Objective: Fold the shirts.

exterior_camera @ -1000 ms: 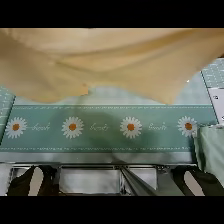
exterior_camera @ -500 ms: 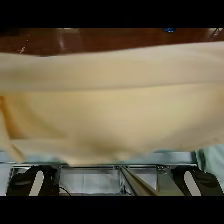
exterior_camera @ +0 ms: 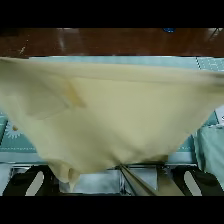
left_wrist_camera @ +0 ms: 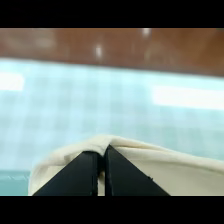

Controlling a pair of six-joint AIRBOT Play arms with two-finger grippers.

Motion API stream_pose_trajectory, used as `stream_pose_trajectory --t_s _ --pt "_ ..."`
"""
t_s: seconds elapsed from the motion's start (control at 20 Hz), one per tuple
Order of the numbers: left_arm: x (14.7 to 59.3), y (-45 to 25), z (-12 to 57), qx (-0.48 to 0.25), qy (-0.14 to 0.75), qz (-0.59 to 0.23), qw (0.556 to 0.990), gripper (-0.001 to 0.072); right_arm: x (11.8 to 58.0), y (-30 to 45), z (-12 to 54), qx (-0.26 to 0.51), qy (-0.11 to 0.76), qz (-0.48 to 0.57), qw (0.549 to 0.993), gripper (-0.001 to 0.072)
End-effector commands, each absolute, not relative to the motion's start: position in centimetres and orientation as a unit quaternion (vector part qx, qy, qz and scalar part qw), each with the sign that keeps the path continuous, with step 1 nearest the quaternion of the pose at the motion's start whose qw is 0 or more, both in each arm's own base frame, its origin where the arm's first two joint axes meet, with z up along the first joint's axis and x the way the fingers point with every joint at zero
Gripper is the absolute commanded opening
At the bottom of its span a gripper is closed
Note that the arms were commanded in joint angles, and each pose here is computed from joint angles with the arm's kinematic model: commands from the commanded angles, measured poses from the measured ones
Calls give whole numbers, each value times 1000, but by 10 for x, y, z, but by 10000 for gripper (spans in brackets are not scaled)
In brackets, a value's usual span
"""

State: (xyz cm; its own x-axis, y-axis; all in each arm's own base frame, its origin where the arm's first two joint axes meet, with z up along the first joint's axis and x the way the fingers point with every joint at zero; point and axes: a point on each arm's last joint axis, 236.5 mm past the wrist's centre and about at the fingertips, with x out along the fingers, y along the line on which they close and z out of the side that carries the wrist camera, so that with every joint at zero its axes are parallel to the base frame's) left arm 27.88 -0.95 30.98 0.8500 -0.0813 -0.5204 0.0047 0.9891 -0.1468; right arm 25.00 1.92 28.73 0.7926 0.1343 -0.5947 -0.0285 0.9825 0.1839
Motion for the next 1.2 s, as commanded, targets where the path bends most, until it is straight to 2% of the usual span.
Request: stream_pose_trajectory --t_s 0.0,0.1,0.3,0.45,0.55,0.65,0.8,0.95,1.05,1.15 --pt "344 -24 217 -96 392 -63 913 22 317 19 209 108 384 70 914 21" --pt "390 -19 169 -117 431 -58 893 22 364 16 166 126 416 79 897 22" --pt "481 -27 94 -201 435 -61 875 22 448 20 73 182 470 109 857 21" --pt "531 -30 50 -246 451 -58 856 22 500 15 28 211 494 109 836 21" --pt "546 -31 26 -263 473 -55 839 22 526 15 12 235 498 108 828 21" --pt "545 -35 6 -269 505 -57 818 22 535 20 2 259 502 111 818 22" --pt "526 -39 -1 -250 542 -77 799 22 520 21 -4 256 530 123 799 22" --pt "493 -33 15 -211 574 -118 782 22 474 14 2 236 588 157 757 22" --pt "454 -29 12 -175 628 -138 746 22 439 0 -4 201 638 151 728 22" --pt "420 -14 -15 -142 683 -104 709 22 412 -3 -22 192 674 141 699 21"
